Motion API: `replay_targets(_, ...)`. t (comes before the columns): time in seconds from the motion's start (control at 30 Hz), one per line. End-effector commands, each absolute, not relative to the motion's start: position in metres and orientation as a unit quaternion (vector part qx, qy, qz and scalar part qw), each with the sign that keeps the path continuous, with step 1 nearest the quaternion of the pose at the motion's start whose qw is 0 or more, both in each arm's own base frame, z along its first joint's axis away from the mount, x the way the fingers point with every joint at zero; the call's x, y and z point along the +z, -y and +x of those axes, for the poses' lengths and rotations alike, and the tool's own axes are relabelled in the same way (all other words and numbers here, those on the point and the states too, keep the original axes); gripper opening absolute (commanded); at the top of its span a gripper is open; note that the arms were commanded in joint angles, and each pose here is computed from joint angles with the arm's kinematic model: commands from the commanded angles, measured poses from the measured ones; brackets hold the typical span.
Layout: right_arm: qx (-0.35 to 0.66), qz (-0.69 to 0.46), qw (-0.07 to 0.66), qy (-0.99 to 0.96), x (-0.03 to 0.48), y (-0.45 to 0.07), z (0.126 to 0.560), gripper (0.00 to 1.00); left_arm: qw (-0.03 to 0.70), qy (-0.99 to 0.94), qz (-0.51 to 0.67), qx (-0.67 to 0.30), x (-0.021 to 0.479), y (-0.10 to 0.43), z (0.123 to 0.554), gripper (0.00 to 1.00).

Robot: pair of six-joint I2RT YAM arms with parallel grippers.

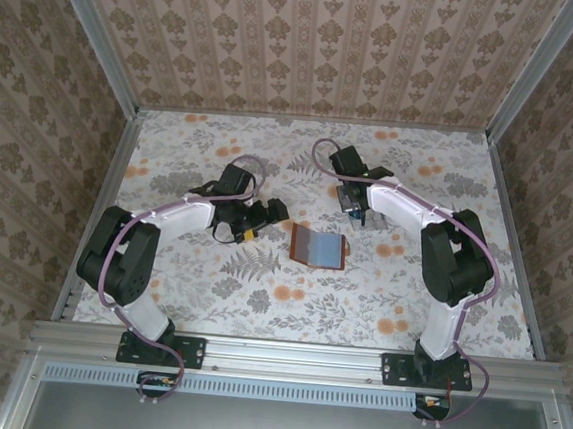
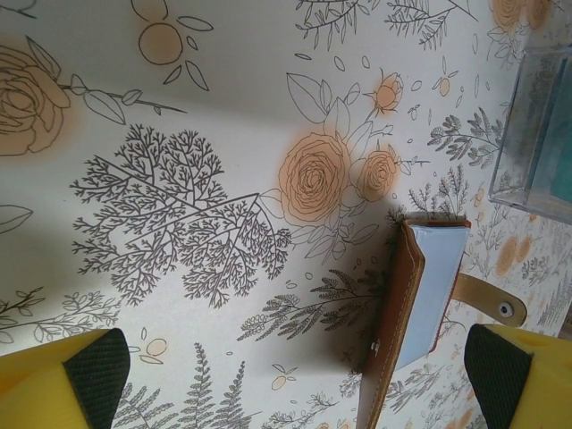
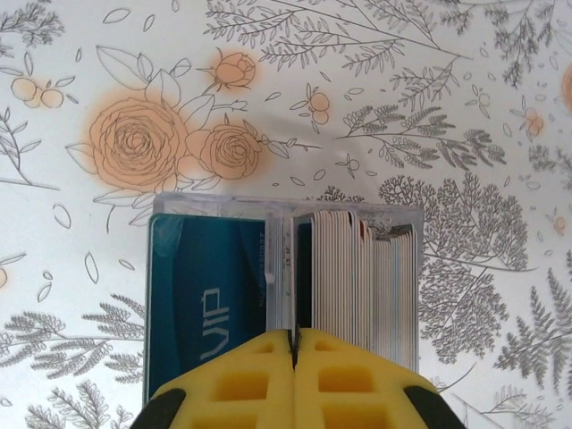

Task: Put the credit cards into the card holder
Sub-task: Pick up the credit card from the storage box, then insert the credit card into the card slot.

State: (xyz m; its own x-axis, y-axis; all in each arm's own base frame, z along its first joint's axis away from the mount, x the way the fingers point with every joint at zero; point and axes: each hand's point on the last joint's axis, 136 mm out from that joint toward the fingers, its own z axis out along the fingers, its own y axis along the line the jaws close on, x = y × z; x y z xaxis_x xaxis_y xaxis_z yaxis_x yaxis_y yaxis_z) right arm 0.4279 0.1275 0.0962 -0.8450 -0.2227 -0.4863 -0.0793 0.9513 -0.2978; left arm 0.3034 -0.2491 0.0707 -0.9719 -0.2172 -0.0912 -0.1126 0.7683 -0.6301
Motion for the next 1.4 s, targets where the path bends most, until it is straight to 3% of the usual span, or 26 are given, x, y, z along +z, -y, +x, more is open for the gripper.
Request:
replay_targets(0.0, -0.109, -0.043, 0.293, -0.949, 0.136, -0.126, 0.426, 0.0, 0.075, -0.935, -0.057, -0.341, 0.077, 0.258, 0.303, 1.0)
replay_targets(0.4, 0.087, -0.015, 0.281, -0.956, 0.165, -0.159, 0.379, 0.0, 0.051, -0.93, 0.052, -0.361, 0.09, 0.276, 0.268, 0.96)
replay_targets(0.6, 0.241, -0.015, 0.263, -0.934, 0.154, -0.179, 0.339, 0.0, 0.036, -0.928, 0.114, -0.353, 0.091, 0.295, 0.254, 0.72)
replay_targets(0.87, 0.416, 0.032, 0.185, -0.89, 0.114, -0.195, 0.315, 0.0, 0.031, -0.936, 0.103, -0.335, 0.069, 0.297, 0.261, 0.44)
replay_targets(1.13, 0.45, 0.04, 0.156, -0.878, 0.086, -0.206, 0.315, 0.0, 0.022, -0.948, 0.091, -0.305, 0.05, 0.29, 0.263, 0.21)
replay_targets(1.37, 0.456, 0.033, 0.125, -0.881, 0.054, -0.211, 0.312, 0.0, 0.02, -0.957, 0.089, -0.275, 0.035, 0.278, 0.258, 0.12)
